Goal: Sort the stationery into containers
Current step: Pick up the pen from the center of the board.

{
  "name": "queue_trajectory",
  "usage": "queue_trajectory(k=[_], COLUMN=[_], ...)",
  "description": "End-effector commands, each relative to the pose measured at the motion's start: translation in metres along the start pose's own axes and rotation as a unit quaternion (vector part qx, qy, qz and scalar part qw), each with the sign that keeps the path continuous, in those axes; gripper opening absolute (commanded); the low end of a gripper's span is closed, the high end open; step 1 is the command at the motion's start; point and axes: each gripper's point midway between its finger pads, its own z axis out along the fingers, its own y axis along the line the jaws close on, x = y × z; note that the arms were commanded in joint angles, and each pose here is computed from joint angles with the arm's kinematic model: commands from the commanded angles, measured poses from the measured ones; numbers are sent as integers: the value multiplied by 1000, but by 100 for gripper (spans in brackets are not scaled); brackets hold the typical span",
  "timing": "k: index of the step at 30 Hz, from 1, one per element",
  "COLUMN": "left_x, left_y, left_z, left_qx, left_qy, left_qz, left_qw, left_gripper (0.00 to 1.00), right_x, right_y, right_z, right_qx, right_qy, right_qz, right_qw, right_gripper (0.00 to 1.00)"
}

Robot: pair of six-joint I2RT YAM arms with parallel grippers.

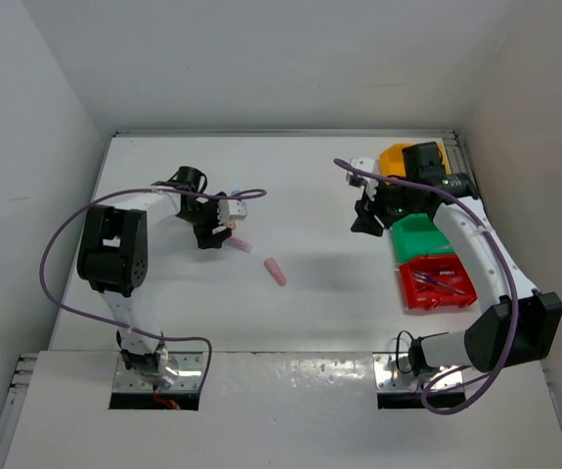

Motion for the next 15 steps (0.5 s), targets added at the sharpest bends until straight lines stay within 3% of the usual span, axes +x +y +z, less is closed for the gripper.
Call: queue_trajectory(k=[1, 15], left_x=[-10, -10], left_y=[15, -22], left_z=[2, 8], left_qx=[1, 34], left_qy=[-25, -42], left_qz=[22, 33], left_qw=[999, 998], left_gripper=[81, 75], right_x=[-6, 4], right_y=[8, 19], right_z=[0, 22], right_qx=[-12, -31], right_qy=[-13, 2], right_qz=[-3, -14], right_qw=[1000, 999], right_gripper=[48, 50])
